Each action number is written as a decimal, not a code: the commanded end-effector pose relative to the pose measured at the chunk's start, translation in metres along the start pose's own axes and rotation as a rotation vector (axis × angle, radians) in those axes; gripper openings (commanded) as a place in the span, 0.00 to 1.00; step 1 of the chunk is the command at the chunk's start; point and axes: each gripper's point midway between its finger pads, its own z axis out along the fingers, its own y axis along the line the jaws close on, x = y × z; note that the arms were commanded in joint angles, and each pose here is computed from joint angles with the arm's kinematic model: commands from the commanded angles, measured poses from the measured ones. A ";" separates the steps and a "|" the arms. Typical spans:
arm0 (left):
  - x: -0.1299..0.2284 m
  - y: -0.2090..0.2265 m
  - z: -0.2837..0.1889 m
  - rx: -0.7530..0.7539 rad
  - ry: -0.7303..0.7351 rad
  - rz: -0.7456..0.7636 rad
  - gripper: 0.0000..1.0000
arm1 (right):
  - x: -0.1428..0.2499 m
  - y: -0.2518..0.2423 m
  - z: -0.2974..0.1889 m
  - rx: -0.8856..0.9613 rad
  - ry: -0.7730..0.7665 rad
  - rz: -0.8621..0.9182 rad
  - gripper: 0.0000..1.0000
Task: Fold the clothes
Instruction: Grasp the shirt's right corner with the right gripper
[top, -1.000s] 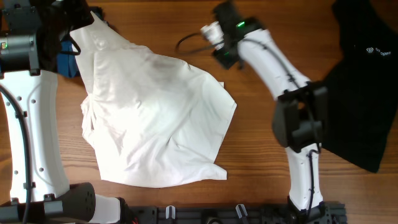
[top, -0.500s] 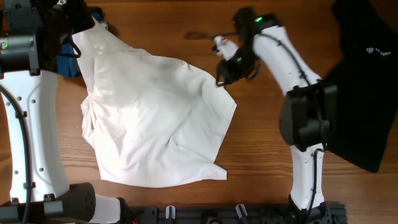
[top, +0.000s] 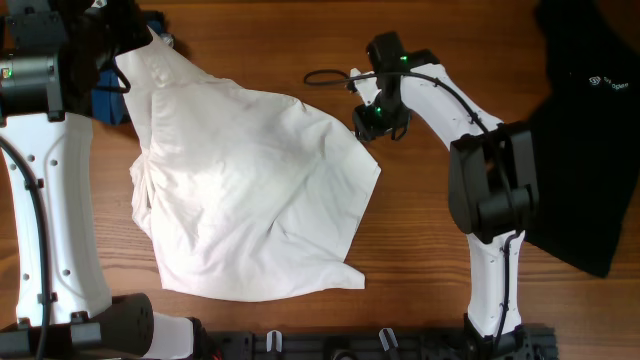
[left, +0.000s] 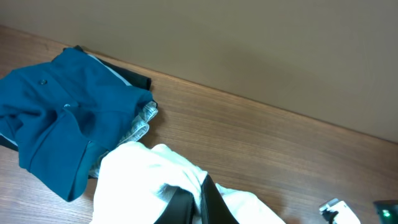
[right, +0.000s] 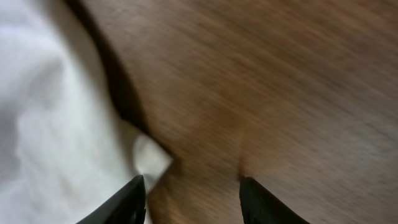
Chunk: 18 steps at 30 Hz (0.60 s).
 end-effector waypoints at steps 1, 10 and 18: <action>-0.001 -0.001 0.003 -0.005 -0.001 0.015 0.04 | -0.025 -0.004 -0.016 0.029 -0.105 0.046 0.49; -0.001 -0.001 0.003 -0.005 -0.001 0.015 0.04 | -0.020 0.006 0.014 -0.036 -0.075 0.084 0.47; -0.001 -0.001 0.003 -0.005 0.000 0.015 0.04 | -0.008 0.002 0.026 -0.002 -0.017 0.105 0.44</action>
